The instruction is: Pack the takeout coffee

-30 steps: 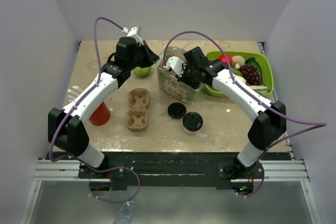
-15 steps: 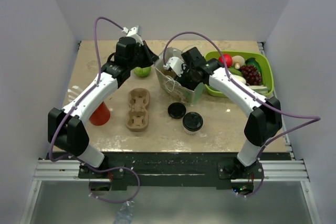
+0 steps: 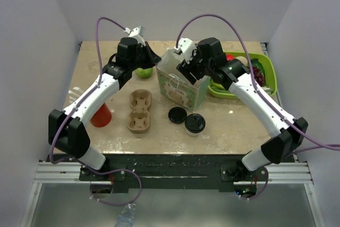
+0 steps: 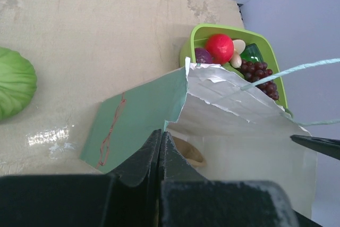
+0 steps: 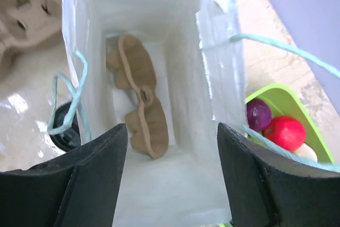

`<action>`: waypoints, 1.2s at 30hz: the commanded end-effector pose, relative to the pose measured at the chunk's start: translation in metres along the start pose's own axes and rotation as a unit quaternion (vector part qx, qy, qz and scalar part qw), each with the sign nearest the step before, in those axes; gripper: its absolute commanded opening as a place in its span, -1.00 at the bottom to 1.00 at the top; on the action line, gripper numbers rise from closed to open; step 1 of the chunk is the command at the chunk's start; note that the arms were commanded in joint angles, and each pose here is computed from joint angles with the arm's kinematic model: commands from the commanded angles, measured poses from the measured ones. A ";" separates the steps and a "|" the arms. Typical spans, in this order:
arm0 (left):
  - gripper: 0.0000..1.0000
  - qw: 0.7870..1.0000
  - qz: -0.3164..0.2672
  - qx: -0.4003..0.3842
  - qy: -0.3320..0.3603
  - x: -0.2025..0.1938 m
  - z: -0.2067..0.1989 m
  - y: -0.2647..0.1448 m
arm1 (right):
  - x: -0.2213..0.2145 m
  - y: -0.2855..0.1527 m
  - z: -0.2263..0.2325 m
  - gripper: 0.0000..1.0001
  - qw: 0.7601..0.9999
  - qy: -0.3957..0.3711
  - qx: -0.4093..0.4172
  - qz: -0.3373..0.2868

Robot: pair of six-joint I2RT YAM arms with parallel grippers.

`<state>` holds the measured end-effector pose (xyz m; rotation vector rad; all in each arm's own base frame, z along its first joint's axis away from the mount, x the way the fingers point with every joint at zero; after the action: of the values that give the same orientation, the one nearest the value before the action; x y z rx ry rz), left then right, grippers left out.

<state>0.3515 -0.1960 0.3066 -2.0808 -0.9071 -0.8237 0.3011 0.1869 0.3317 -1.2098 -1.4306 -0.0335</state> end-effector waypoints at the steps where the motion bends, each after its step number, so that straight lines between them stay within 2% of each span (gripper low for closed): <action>1: -1.00 0.999 -0.027 -0.033 0.013 0.017 -0.016 -0.012 | 0.030 -0.025 -0.006 0.41 0.995 0.054 -0.018 -0.082; 7: -1.00 0.999 -0.031 -0.021 0.013 0.018 -0.015 -0.014 | 0.038 -0.035 -0.005 0.43 0.988 0.110 -0.029 -0.102; 11: -1.00 0.999 -0.034 -0.013 0.011 0.019 -0.013 -0.014 | 0.040 -0.048 -0.009 0.62 0.975 0.167 -0.066 -0.131; 12: -1.00 0.999 -0.035 -0.012 0.011 0.019 -0.013 -0.014 | 0.039 -0.051 -0.009 0.75 0.972 0.175 -0.073 -0.136; 15: -1.00 0.999 -0.035 -0.009 0.010 0.020 -0.013 -0.012 | 0.041 -0.069 -0.011 0.96 0.960 0.199 -0.092 -0.176; 17: -1.00 0.999 -0.034 -0.006 0.010 0.020 -0.012 -0.011 | 0.045 -0.089 -0.012 0.96 0.948 0.206 -0.102 -0.219; 21: -1.00 0.999 -0.037 -0.003 0.010 0.022 -0.013 -0.010 | 0.040 -0.106 -0.012 0.96 0.932 0.233 -0.123 -0.249; 29: -1.00 0.999 -0.039 0.007 0.011 0.025 -0.013 -0.009 | 0.029 -0.120 -0.010 0.96 0.927 0.276 -0.139 -0.211; 36: -1.00 0.999 -0.038 0.008 0.016 0.026 -0.013 -0.010 | 0.028 -0.115 -0.004 0.96 0.939 0.265 -0.107 -0.192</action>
<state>0.3529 -0.1921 0.3134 -2.0340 -0.9340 -0.8079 0.2395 0.1487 0.4108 -1.0145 -1.1757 -0.7498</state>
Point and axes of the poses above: each gripper's point midway between its finger pads, its own y axis out along the fingers, its own z axis along the line the jaws close on, x = y × z, the point moved 9 cm from there along -y, back along the fingers, and after that the axes turned 2 degrees about y, right-handed, at the moved point
